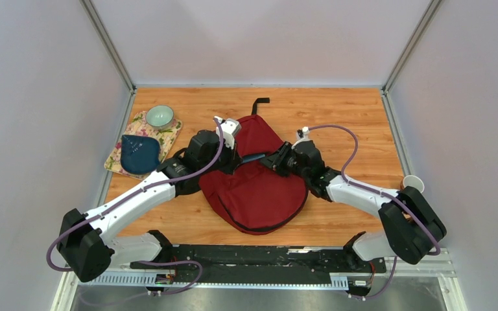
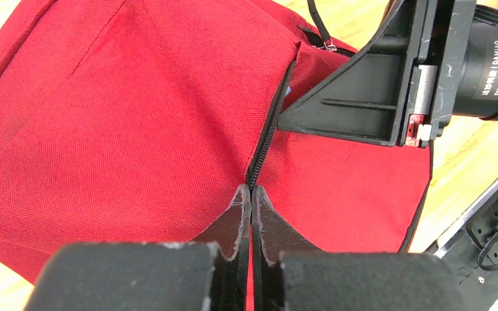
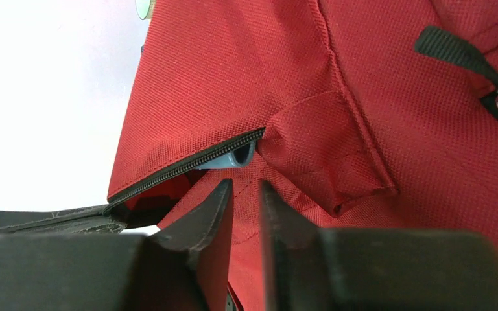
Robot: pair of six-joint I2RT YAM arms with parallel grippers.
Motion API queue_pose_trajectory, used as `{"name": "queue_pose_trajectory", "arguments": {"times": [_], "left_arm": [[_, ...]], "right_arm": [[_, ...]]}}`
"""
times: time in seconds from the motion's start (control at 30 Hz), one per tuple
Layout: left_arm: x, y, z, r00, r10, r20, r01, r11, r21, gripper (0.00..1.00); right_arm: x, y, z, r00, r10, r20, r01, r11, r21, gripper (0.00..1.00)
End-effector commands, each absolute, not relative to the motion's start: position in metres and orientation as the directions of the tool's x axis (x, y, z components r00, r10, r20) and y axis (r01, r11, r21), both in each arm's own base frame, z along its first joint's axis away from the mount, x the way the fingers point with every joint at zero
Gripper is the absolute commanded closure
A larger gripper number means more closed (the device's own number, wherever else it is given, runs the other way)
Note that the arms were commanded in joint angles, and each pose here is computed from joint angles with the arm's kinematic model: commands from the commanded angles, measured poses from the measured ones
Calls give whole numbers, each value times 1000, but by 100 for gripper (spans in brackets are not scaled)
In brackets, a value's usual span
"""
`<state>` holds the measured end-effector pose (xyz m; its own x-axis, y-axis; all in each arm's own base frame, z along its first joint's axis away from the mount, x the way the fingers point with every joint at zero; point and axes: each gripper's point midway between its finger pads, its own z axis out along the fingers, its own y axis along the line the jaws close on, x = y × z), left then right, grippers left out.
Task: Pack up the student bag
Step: Place the personal item in the student bag.
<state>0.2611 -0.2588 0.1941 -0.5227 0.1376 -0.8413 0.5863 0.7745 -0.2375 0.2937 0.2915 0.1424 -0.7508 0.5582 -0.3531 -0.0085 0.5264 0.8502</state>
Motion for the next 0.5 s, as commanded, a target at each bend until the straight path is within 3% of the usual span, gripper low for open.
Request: {"name": "queue_pose_trajectory", "arguments": {"times": [0.0,0.13,0.47], "left_arm": [[259,-263,215,-489,87,-868,602,754,-263,100],[259,-264,211,-498,91,-862,599,755,-266,100],[258,-264,207,-505,109,-856,604,753,-261,100]], "right_arm": [[298,297,148,-755,547,-362,-38,514,857,81],[305,304,159,-749,551,-368,-61,495,867,89],[350,335,183,-723,578,-378,-92,461,883,94]]}}
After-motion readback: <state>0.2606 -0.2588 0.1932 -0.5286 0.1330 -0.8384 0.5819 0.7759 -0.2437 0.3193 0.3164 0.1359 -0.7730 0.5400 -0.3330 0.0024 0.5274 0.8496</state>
